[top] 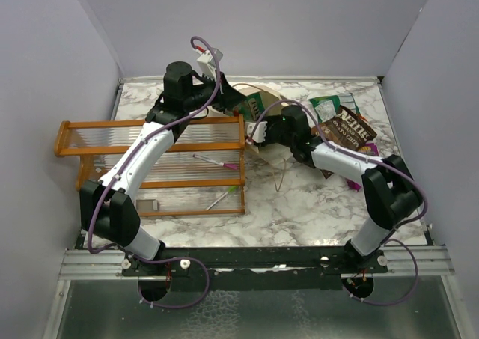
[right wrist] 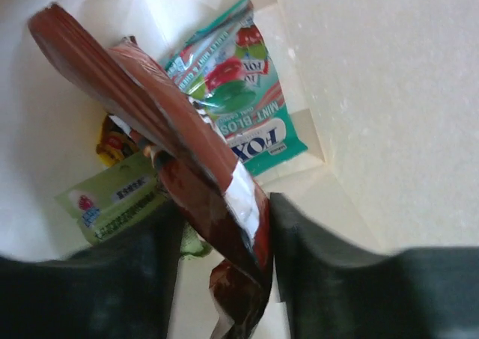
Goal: Take the snacks out of the paper bag
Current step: Take out the snack from the paper bag.
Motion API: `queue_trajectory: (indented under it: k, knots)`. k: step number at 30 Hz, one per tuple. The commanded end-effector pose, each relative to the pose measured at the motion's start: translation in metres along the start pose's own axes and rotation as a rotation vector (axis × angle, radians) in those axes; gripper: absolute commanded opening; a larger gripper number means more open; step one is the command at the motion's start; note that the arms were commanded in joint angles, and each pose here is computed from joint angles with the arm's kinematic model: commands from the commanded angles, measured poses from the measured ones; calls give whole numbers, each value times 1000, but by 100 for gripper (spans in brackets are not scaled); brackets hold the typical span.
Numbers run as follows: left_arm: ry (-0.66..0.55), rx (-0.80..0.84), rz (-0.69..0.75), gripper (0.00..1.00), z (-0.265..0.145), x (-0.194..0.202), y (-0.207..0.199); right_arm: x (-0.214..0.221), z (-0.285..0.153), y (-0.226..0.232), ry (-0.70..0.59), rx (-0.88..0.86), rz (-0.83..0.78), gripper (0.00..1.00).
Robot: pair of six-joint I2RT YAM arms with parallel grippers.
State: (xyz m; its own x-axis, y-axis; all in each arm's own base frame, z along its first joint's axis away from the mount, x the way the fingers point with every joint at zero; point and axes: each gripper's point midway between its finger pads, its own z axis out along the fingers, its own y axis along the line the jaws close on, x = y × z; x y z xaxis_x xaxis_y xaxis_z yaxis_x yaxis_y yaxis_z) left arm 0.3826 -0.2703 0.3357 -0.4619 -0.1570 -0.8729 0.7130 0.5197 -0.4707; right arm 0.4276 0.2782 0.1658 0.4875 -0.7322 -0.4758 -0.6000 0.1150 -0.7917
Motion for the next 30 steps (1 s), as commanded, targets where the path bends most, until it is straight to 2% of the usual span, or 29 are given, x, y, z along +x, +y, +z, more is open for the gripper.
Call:
queue_trajectory:
  k: [1,4,5,14,19,25,30]
  knots:
    - [-37,27,22,0,-2,-16,-6,-29,-11,0,-123,5,83,33]
    - [-39,18,16,0,-3,-16,-2,-48,-26,-23,-185,87,174,6]
    - [-37,14,13,0,-2,-16,0,-52,-32,-31,-199,119,210,2]
    - [-37,6,1,0,-2,-15,3,-53,-74,-55,-220,330,510,1]
    - [-30,1,-8,0,-1,-14,6,-71,-107,-78,-276,394,624,1]
    - [-28,-8,-15,0,0,-13,9,-97,-177,-113,-387,539,694,1]
    - [-33,-9,-20,0,-2,-15,10,-82,-247,-125,-429,789,851,1]
